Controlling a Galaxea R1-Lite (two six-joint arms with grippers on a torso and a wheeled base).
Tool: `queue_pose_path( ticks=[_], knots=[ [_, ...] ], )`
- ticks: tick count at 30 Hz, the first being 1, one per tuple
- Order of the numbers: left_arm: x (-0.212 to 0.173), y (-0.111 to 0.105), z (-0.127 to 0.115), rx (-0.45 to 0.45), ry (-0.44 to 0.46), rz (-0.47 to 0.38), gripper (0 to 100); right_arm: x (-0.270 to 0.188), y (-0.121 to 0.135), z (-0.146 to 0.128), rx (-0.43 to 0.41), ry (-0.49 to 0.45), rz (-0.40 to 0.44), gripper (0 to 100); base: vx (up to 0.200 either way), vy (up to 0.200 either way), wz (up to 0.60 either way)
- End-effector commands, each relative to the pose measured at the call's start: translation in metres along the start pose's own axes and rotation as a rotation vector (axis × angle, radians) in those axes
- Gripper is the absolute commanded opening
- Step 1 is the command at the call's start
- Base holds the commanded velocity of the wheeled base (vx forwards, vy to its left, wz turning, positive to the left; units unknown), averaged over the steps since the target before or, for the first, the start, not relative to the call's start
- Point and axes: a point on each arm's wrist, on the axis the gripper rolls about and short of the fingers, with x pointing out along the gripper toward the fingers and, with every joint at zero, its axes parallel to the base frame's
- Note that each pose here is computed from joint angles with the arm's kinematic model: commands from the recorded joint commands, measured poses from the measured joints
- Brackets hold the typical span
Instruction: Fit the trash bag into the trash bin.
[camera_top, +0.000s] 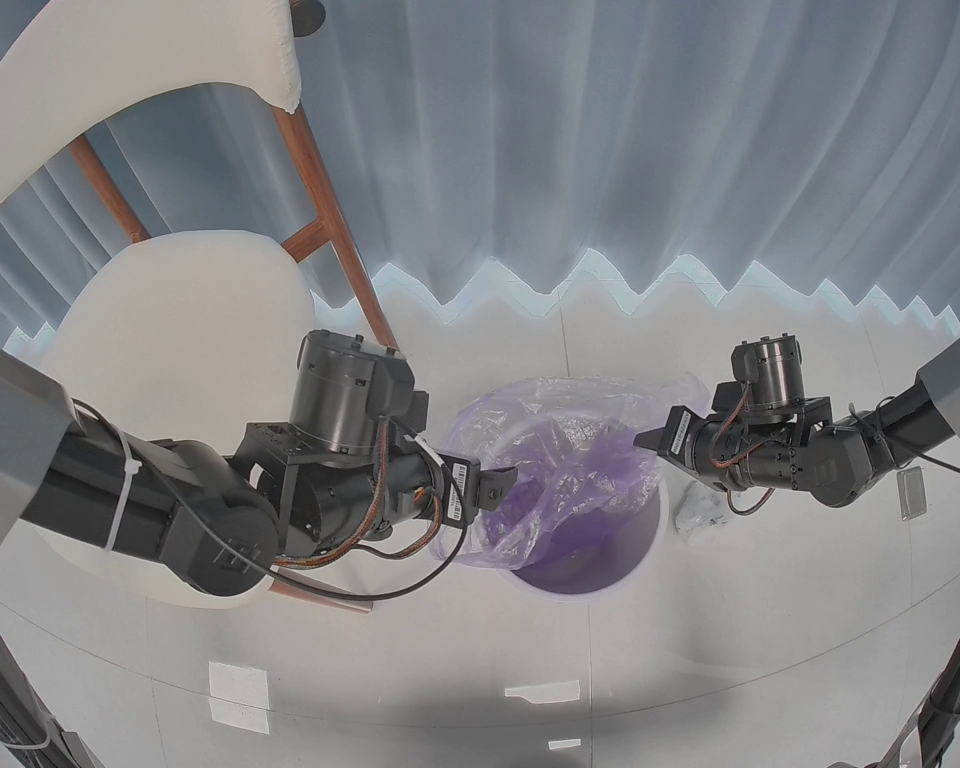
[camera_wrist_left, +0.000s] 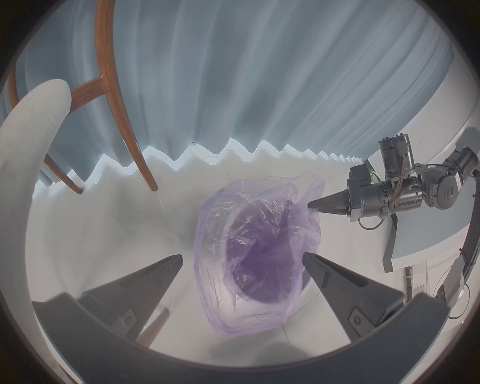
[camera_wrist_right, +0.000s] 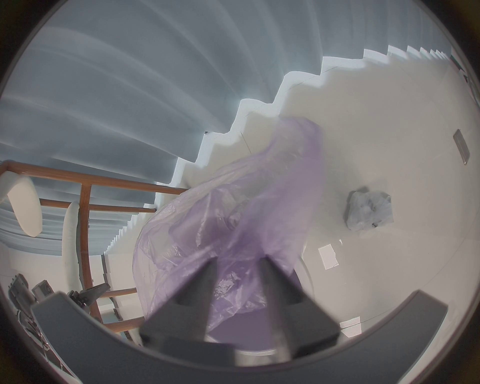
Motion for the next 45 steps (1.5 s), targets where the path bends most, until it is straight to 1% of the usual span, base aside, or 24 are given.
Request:
queue_pose_path(
  ticks=[1, 4, 8, 11, 14, 20, 23, 24, 25, 31, 34, 35, 36, 39, 42, 45],
  knots=[
    [0.005, 0.001, -0.004, 0.003, 0.014, 0.007, 100, 0.003, -0.001, -0.002, 0.0, 0.009, -0.005, 0, 0.0, 0.0, 0.0],
    [0.012, 0.003, -0.008, 0.002, 0.032, 0.013, 100, -0.002, -0.001, 0.0, 0.0, 0.0, -0.001, 0, 0.0, 0.0, 0.0],
    [0.025, 0.007, -0.006, -0.006, 0.035, 0.021, 100, -0.014, -0.001, -0.001, 0.002, -0.008, -0.001, 0, 0.0, 0.0, 0.0],
    [0.034, 0.012, -0.003, -0.017, 0.029, 0.032, 100, -0.021, -0.003, -0.003, 0.002, -0.007, -0.001, 0, 0.0, 0.0, 0.0],
    [0.054, 0.017, 0.006, -0.039, 0.015, 0.047, 100, -0.029, -0.003, -0.006, -0.01, -0.009, 0.003, 0, 0.0, 0.0, 0.0],
    [0.083, 0.022, 0.017, -0.049, 0.017, 0.068, 100, -0.041, 0.003, -0.003, -0.028, -0.032, 0.025, 0, 0.0, 0.0, 0.0],
    [0.093, 0.023, 0.017, -0.05, 0.019, 0.074, 100, -0.044, 0.005, -0.001, -0.028, -0.041, 0.034, 0, 0.0, 0.0, 0.0],
    [0.101, 0.024, 0.013, -0.05, 0.027, 0.08, 100, -0.045, 0.006, 0.0, -0.029, -0.047, 0.038, 0, 0.0, 0.0, 0.0],
    [0.105, 0.024, 0.009, -0.047, 0.039, 0.086, 0, -0.046, 0.006, 0.001, -0.029, -0.05, 0.039, 0, 0.0, 0.0, 0.0],
    [0.117, 0.027, -0.005, -0.045, 0.077, 0.098, 0, -0.05, 0.006, 0.001, -0.028, -0.055, 0.041, 0, 0.0, 0.0, 0.0],
    [0.124, 0.033, -0.009, -0.047, 0.076, 0.129, 0, -0.051, 0.004, -0.001, -0.03, -0.047, 0.033, 0, 0.0, 0.0, 0.0],
    [0.124, 0.033, -0.009, -0.047, 0.076, 0.129, 0, -0.051, 0.004, -0.001, -0.03, -0.047, 0.033, 0, 0.0, 0.0, 0.0],
    [0.124, 0.033, -0.004, -0.049, 0.059, 0.138, 0, -0.054, 0.0, -0.005, -0.052, -0.039, 0.022, 0, 0.0, 0.0, 0.0],
    [0.124, 0.035, 0.0, -0.052, 0.045, 0.15, 0, -0.058, -0.011, -0.011, -0.072, -0.022, -0.005, 0, 0.0, 0.0, 0.0],
    [0.122, 0.038, 0.001, -0.055, 0.041, 0.158, 0, -0.058, -0.017, -0.017, -0.073, -0.023, 0.0, 0, 0.0, 0.0, 0.0],
    [0.12, 0.037, 0.002, -0.051, 0.038, 0.158, 0, -0.058, -0.021, -0.019, -0.074, -0.046, 0.007, 0, 0.0, 0.0, 0.0]
  ],
)
